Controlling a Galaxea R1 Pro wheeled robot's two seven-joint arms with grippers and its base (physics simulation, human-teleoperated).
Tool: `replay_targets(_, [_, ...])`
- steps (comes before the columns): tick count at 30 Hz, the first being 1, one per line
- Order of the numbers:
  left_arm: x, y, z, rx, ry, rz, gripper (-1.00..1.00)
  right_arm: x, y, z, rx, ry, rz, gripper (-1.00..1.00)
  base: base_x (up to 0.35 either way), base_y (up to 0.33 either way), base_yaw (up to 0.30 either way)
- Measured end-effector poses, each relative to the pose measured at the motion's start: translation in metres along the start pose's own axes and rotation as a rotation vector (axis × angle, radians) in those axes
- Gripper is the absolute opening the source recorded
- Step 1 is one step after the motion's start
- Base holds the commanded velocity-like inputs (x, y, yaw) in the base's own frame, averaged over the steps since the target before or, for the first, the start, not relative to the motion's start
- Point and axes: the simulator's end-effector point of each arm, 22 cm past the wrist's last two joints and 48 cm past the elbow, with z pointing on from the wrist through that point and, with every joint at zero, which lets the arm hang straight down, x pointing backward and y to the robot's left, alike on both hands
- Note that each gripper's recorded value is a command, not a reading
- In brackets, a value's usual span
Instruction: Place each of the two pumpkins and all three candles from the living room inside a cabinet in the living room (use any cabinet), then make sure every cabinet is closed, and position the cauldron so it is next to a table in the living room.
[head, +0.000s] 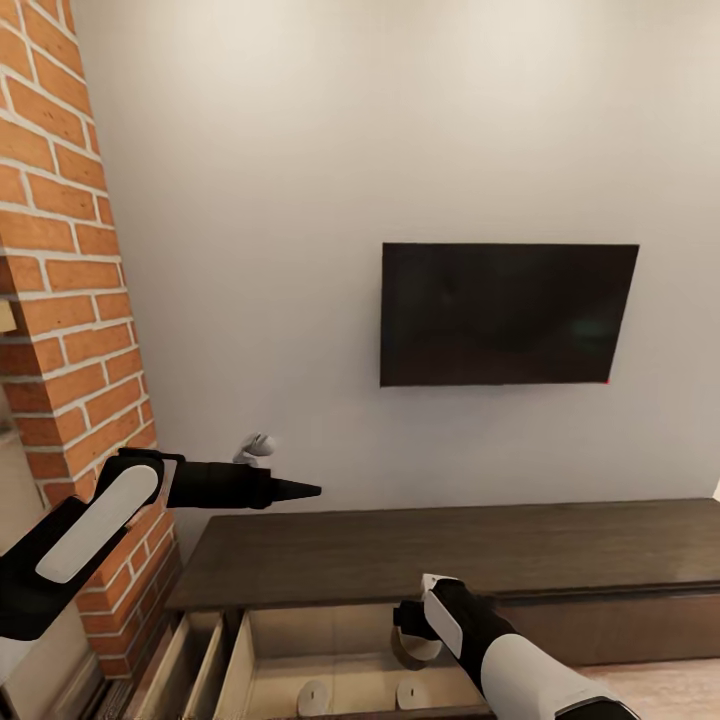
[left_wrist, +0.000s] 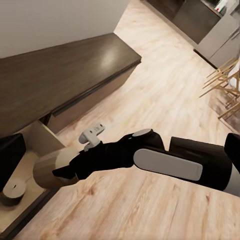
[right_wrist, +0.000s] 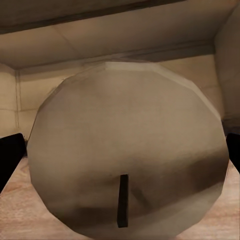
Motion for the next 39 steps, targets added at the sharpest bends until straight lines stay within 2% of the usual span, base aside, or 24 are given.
replay_targets(13, [0.018,0.013,0.008,-0.002,0.003,-0.004,1.0,0.013,-0.003,0.02,0.0,0.005,0.001,-1.0,0.0,0.0,0.237])
replay_targets(18, [0.025,0.017,0.011,-0.002,0.003,-0.004,1.0,0.008,-0.005,0.028,0.001,-0.044,0.012,-1.0,0.0,0.0,0.04])
replay_targets(21, [0.029,0.019,0.013,-0.002,0.003,-0.004,1.0,0.007,-0.001,0.033,-0.022,-0.059,0.018,-1.0,0.0,0.0,0.01])
replay_targets(27, [0.038,0.024,0.016,-0.002,0.003,-0.003,1.0,0.011,0.003,0.041,-0.057,-0.067,0.017,-1.0,0.0,0.0,0.002])
replay_targets(39, [0.056,0.033,0.023,-0.004,0.003,-0.002,1.0,0.023,0.001,0.059,-0.061,-0.064,0.016,-1.0,0.0,0.0,0.0])
